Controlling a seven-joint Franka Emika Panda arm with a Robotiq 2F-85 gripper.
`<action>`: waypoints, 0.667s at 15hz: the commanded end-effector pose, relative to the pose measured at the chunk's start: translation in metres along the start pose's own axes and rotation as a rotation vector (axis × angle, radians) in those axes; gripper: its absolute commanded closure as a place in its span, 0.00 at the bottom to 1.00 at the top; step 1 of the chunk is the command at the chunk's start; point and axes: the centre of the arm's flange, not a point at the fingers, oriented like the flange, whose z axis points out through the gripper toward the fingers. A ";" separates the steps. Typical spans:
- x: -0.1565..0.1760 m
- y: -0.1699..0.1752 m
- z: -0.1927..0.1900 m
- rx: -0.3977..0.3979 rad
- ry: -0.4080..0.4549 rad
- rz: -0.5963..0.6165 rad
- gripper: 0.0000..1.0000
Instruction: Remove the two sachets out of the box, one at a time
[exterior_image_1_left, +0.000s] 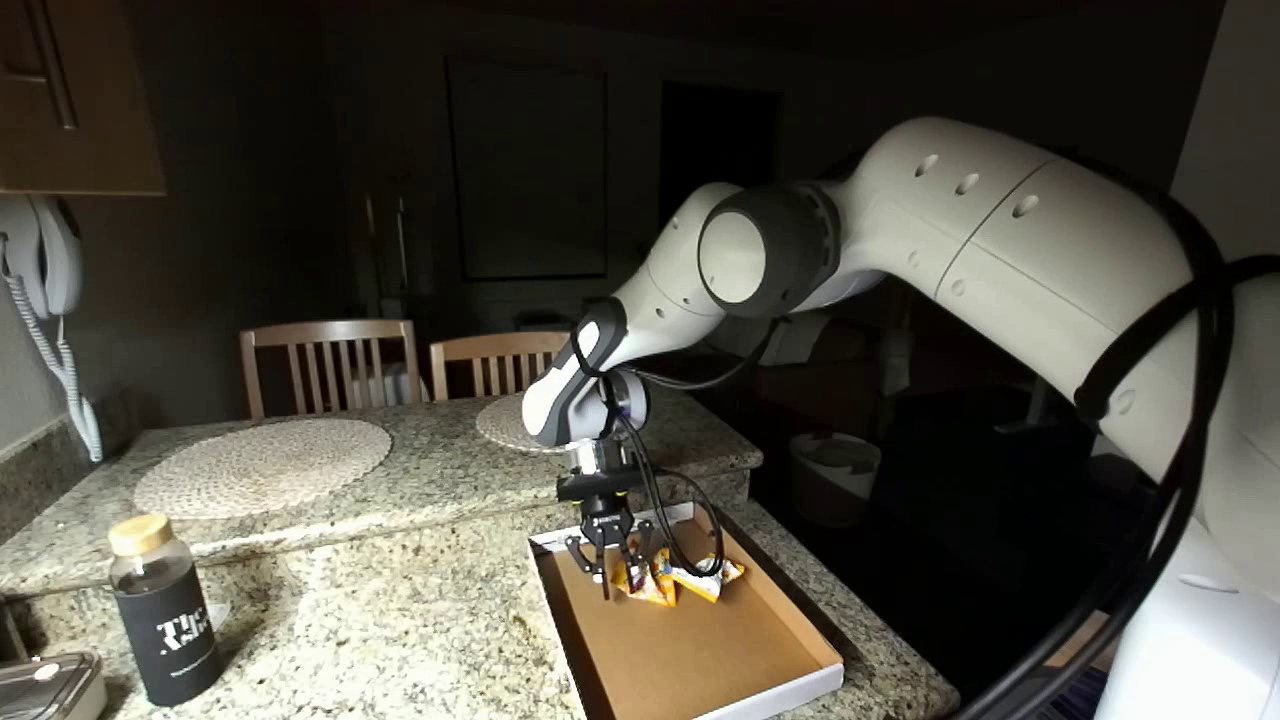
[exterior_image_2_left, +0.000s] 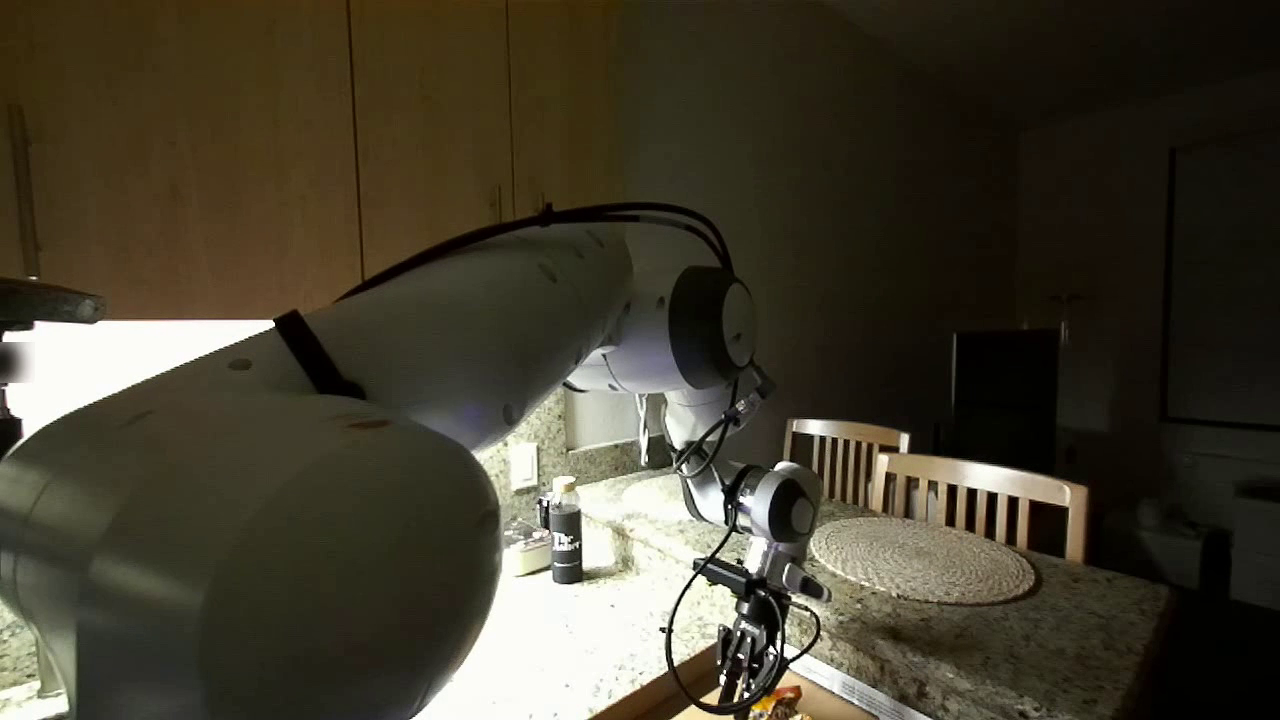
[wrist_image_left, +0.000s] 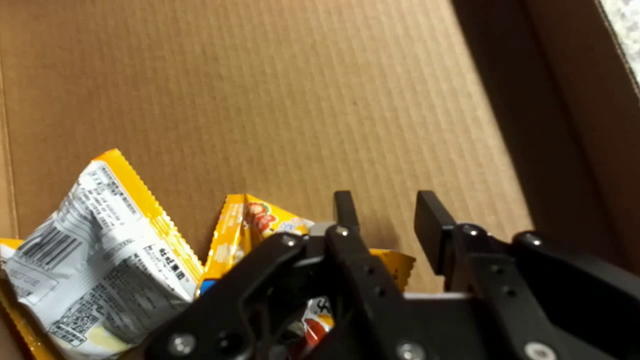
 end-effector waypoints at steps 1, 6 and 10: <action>0.003 0.000 -0.006 -0.022 -0.009 0.027 0.92; -0.003 -0.006 -0.014 0.028 0.040 -0.021 0.53; 0.004 -0.017 -0.018 0.069 0.097 0.008 0.27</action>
